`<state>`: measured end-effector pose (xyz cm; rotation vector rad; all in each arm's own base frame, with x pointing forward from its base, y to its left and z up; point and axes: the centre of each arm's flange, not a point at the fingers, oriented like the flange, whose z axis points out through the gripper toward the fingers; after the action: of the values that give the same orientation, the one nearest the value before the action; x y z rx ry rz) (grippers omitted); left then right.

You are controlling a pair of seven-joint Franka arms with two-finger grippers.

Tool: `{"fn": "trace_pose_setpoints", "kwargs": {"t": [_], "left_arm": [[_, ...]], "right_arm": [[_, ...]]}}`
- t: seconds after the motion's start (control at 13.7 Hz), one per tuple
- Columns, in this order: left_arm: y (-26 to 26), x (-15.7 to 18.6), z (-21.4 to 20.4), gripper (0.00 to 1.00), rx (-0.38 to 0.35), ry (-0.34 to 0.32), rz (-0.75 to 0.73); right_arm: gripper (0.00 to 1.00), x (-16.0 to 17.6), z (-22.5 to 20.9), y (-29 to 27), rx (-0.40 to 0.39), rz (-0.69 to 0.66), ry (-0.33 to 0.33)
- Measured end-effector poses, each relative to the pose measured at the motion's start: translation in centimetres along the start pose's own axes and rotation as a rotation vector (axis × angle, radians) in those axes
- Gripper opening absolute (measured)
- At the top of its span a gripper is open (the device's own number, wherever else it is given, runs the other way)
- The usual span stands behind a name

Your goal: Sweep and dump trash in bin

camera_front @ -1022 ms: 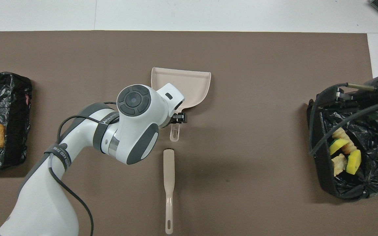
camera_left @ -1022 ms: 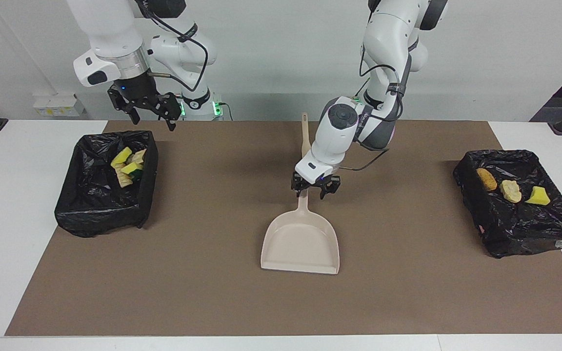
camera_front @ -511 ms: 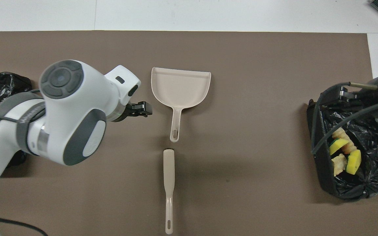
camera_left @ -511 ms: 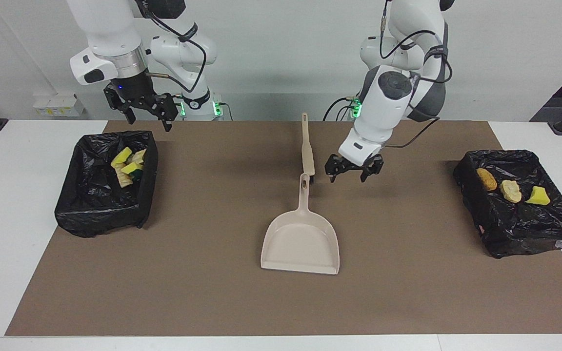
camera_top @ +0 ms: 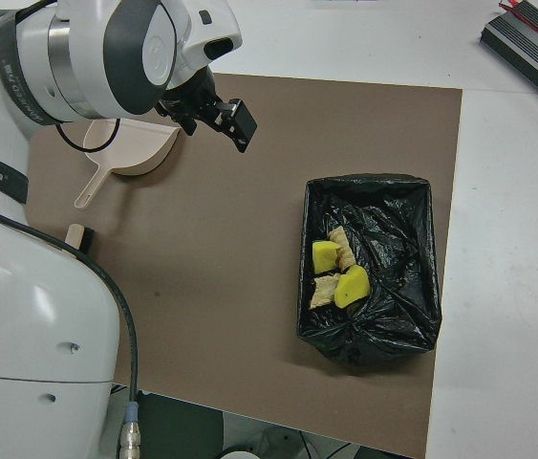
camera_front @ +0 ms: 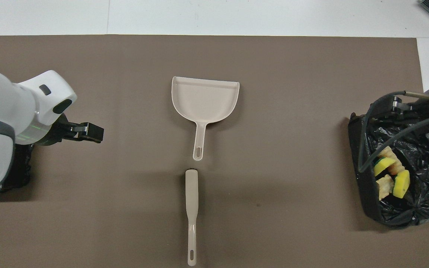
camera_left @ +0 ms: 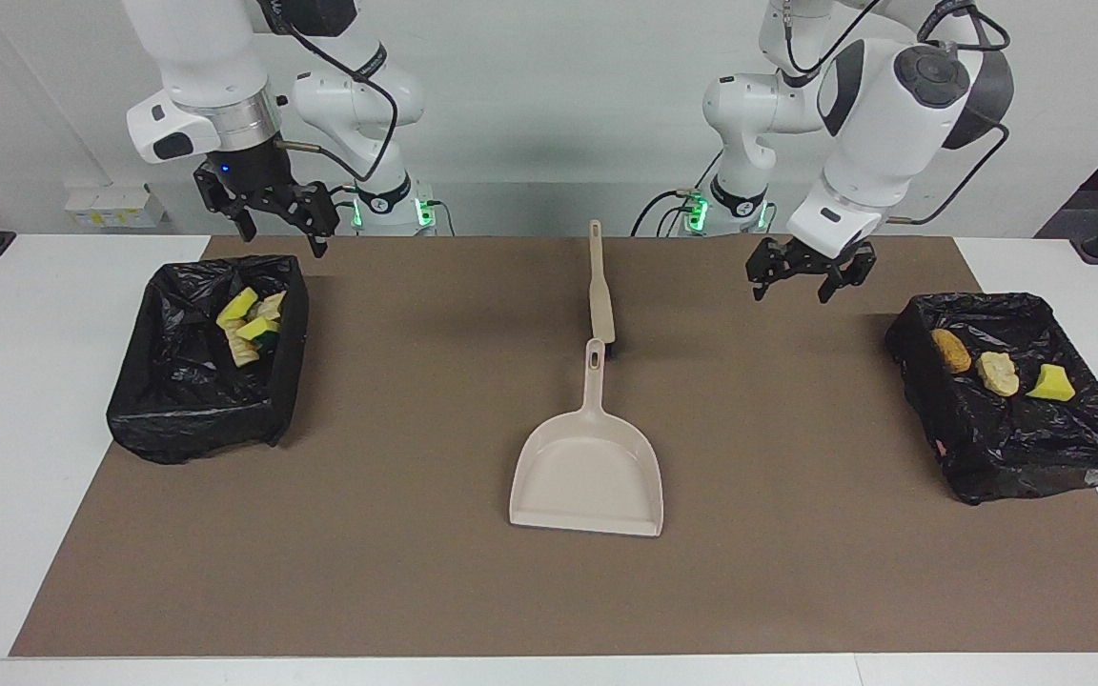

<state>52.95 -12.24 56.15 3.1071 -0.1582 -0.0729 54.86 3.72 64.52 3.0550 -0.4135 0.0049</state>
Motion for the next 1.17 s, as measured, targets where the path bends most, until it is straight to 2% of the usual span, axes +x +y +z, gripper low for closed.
{"fn": "trace_pose_setpoints", "kwargs": {"t": [0.37, 0.88, 1.17], "left_arm": [[-2.6, -1.2, -6.4, 1.0, 0.06, 0.033, -0.014], [-4.1, -1.7, -8.4, 1.0, 0.049, 0.034, -0.044], [-5.0, -2.5, -11.7, 1.0, 0.027, 0.063, -0.063]], "right_arm": [[1.0, 0.2, 0.0, 0.7, 0.0, 0.013, -0.001], [1.0, 0.3, 0.1, 0.7, 0.004, 0.014, -0.003], [1.0, 0.5, 0.2, 1.1, 0.007, 0.023, -0.005]]}}
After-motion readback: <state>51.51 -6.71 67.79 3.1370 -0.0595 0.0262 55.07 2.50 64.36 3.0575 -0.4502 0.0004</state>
